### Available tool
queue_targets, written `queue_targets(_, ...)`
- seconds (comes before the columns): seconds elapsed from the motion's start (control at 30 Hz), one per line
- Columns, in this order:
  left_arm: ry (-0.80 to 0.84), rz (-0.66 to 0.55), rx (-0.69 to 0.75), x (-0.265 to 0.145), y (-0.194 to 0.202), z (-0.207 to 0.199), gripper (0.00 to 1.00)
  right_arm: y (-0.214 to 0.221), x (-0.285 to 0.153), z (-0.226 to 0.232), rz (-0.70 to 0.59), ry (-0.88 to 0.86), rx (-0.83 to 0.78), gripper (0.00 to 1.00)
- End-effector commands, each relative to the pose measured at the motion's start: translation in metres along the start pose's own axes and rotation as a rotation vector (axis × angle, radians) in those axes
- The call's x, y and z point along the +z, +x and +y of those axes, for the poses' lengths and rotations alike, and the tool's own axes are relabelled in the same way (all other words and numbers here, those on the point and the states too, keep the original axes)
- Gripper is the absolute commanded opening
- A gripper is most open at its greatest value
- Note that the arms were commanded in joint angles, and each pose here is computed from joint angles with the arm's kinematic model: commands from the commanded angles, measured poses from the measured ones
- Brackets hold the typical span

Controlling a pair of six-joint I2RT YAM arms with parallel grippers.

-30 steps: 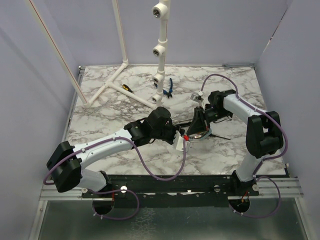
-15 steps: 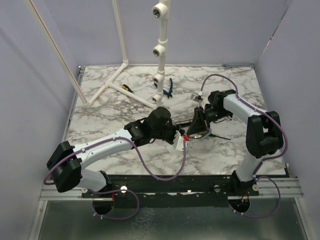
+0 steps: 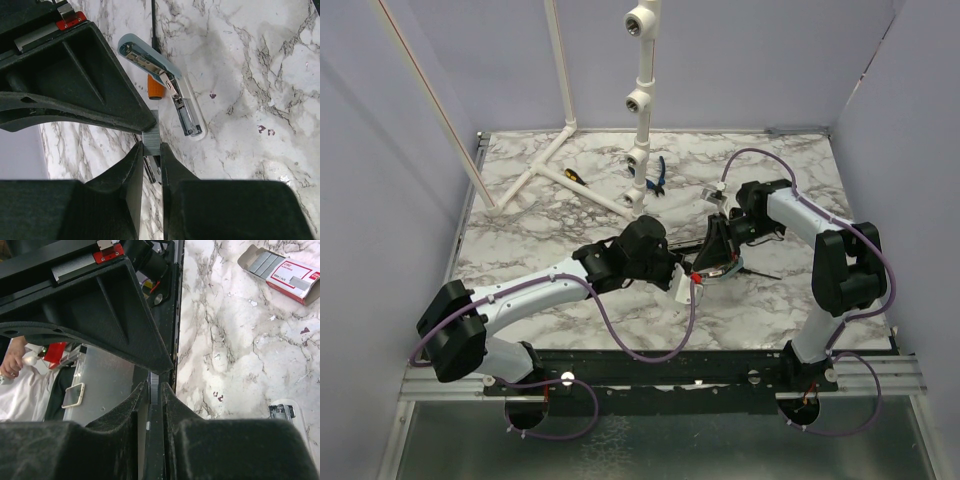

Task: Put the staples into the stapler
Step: Pick up the staple from the center of the board.

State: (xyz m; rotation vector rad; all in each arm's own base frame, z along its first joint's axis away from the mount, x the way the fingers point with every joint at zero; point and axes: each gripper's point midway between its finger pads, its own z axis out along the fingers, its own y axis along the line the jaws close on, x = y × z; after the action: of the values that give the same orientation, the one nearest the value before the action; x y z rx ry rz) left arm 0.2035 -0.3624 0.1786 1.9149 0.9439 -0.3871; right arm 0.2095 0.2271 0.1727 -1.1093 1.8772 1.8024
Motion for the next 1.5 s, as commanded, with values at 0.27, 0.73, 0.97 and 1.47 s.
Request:
queue_targets(0.27,-0.012,0.021,0.032,-0.005,0.003,-0.002,0.08,0.001,-0.006,-0.009,0.039,0.05,-0.019,0.43)
queue_targets(0.73,-0.086,0.033,-0.229,-0.008,0.029,0.013,0.11,-0.026,-0.049,-0.014,0.07,0.387,-0.264,0.45)
queue_targets(0.97,-0.149,0.112,-0.441,0.009,0.061,0.037,0.11,-0.025,-0.069,-0.008,0.031,0.516,-0.36,0.44)
queue_targets(1.47,-0.065,0.332,-0.543,0.055,0.123,0.052,0.11,0.003,-0.093,0.007,-0.054,0.602,-0.399,0.43)
